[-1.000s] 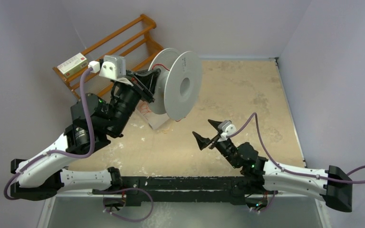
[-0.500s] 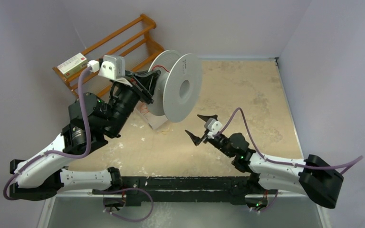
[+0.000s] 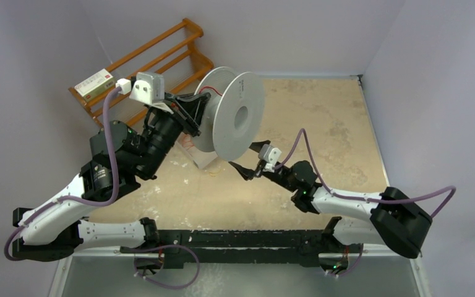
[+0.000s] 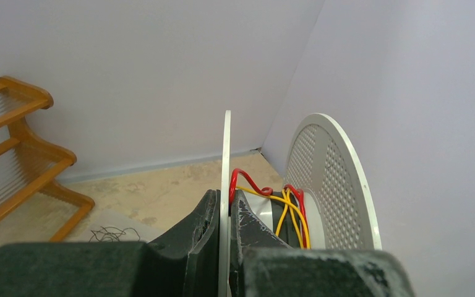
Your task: Wrap the cables
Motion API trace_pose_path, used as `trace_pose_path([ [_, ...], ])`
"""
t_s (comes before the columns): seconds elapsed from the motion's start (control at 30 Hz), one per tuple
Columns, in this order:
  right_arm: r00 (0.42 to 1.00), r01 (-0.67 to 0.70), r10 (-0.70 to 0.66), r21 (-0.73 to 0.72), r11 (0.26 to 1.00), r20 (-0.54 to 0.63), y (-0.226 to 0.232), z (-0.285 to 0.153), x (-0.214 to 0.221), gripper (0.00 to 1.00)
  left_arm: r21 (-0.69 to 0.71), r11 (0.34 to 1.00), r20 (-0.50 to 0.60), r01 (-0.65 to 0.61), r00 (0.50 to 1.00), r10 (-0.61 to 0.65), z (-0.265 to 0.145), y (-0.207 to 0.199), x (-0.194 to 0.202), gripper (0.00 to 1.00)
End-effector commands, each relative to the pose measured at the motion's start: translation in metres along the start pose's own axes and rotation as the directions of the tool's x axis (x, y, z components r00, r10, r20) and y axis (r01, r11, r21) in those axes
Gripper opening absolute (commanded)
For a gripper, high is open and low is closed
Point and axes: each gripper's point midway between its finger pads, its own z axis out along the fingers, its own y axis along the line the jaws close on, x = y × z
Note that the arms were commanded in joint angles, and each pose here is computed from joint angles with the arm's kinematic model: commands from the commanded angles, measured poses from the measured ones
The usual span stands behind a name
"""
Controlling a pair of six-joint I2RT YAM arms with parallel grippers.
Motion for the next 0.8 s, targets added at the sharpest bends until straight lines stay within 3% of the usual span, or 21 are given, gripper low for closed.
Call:
trace_pose_path([
  [0.0, 0.992, 0.009, -0.004, -0.040, 0.999, 0.124, 0.000, 0.018, -0.036, 0.69, 0.055, 0.989, 0.136, 0.137, 0.980, -0.143, -0.010, -0.005, -0.058, 0.00],
  [0.57, 0.994, -0.017, 0.022, -0.040, 0.999, 0.106, -0.003, 0.028, -0.025, 0.35, 0.056, 0.989, 0.135, 0.139, 0.980, -0.145, -0.012, -0.004, -0.059, 0.00],
  [0.77, 0.995, -0.015, 0.020, -0.055, 0.998, 0.097, -0.002, 0.030, -0.023, 0.00, 0.053, 0.989, 0.135, 0.141, 0.980, -0.147, -0.012, -0.003, -0.059, 0.00],
])
